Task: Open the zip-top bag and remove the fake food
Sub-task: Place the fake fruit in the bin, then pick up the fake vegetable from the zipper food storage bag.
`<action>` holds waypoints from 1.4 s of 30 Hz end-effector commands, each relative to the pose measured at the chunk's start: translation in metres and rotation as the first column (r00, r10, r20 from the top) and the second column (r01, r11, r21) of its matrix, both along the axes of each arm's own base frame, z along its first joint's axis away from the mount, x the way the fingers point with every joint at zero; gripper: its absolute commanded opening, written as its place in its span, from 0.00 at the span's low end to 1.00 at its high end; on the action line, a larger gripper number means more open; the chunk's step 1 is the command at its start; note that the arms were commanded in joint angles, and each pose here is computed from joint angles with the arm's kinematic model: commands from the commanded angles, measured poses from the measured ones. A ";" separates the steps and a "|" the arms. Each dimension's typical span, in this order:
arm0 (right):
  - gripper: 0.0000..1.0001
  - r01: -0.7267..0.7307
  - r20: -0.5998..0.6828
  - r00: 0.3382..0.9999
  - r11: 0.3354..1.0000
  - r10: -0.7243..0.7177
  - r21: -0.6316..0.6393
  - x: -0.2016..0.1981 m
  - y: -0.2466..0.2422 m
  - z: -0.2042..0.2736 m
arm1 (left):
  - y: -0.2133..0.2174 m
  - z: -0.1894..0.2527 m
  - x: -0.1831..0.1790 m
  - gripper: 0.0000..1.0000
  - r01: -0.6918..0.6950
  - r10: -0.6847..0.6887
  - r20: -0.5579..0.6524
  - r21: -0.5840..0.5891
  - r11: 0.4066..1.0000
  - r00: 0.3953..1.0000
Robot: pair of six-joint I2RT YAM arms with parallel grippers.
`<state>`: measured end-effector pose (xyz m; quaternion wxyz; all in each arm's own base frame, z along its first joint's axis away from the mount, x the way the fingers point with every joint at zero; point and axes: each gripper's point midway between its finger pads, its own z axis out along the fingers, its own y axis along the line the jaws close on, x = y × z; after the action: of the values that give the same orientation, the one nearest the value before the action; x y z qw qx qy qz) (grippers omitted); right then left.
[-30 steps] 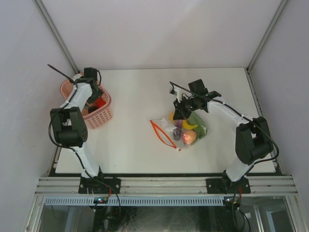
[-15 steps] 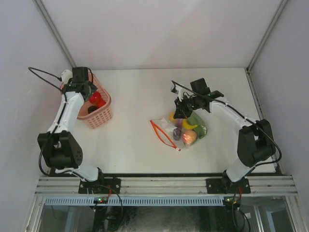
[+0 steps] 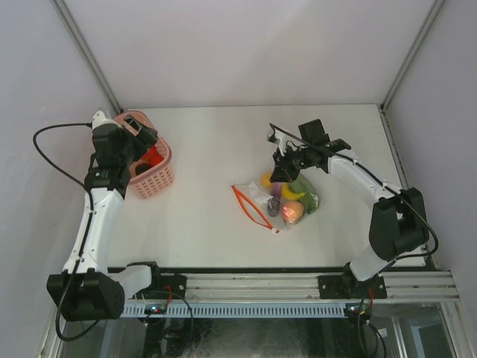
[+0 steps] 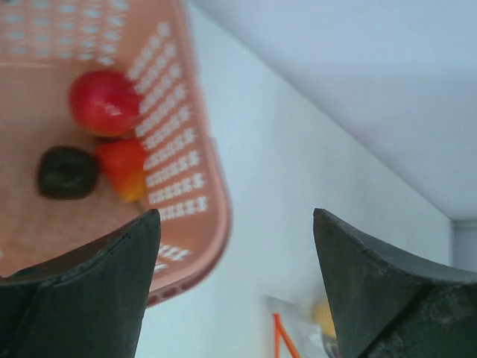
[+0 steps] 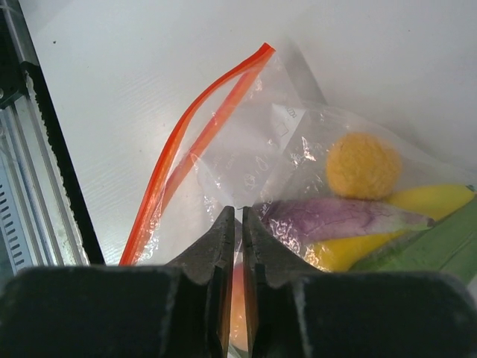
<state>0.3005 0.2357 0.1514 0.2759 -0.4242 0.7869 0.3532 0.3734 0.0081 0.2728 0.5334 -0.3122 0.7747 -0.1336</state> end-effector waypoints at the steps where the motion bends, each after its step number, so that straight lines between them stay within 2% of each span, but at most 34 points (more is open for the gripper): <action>1: 0.08 -0.066 0.094 0.994 0.996 0.060 0.057 -0.004 0.003 0.031 | -0.046 0.052 -0.003 0.87 0.275 -0.268 0.253 0.008 0.962 0.930; 6: 0.08 -0.111 0.120 0.988 0.991 0.102 0.074 -0.011 0.001 0.039 | -0.092 0.075 -0.022 0.99 0.519 -0.473 0.404 -0.005 0.855 0.783; 10: 0.08 -0.158 0.148 0.978 0.984 0.144 0.083 -0.019 0.000 0.045 | -0.114 0.082 -0.033 1.00 0.635 -0.553 0.483 -0.007 0.773 0.679; 13: 0.09 -0.195 0.171 0.969 0.977 0.178 0.086 -0.025 -0.001 0.048 | -0.144 0.084 -0.049 1.00 0.743 -0.649 0.527 0.047 0.667 0.549; 18: 0.12 -0.240 0.191 0.957 0.967 0.220 0.090 -0.032 -0.001 0.050 | -0.188 0.083 -0.072 1.00 0.795 -0.761 0.508 0.217 0.566 0.403; 22: 0.14 -0.254 0.203 0.951 0.964 0.234 0.076 -0.033 -0.003 0.048 | -0.208 0.075 -0.089 1.00 0.773 -0.805 0.482 0.339 0.537 0.347; 26: 0.15 -0.251 0.200 0.951 0.966 0.234 0.063 -0.030 -0.004 0.043 | -0.237 0.058 -0.103 1.00 0.771 -0.857 0.439 0.436 0.464 0.268; 32: 0.15 -0.194 0.174 0.967 0.981 0.187 0.024 -0.016 -0.011 0.029 | -0.263 0.038 -0.128 1.00 0.746 -0.878 0.452 0.529 0.404 0.155; 34: 0.15 -0.170 0.172 0.971 0.985 0.166 0.009 -0.011 -0.014 0.026 | -0.271 0.028 -0.138 1.00 0.752 -0.879 0.463 0.538 0.381 0.113; 36: 0.15 -0.143 0.169 0.975 0.990 0.143 -0.010 -0.005 -0.017 0.021 | -0.282 0.013 -0.147 1.00 0.794 -0.880 0.470 0.509 0.332 0.067; 39: 0.15 -0.119 0.170 0.977 0.992 0.125 -0.049 0.001 -0.023 0.014 | -0.293 -0.014 -0.151 1.00 0.849 -0.884 0.464 0.443 0.288 0.058; 42: 0.15 -0.090 0.169 0.980 0.991 0.107 -0.101 0.008 -0.030 0.004 | -0.294 -0.039 -0.154 0.98 0.857 -0.886 0.453 0.415 0.307 0.098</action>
<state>0.2882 0.2129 0.1557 0.2881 -0.5048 0.7433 0.3312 0.2269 -0.2832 0.2329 0.5512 0.2872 0.6166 -0.4833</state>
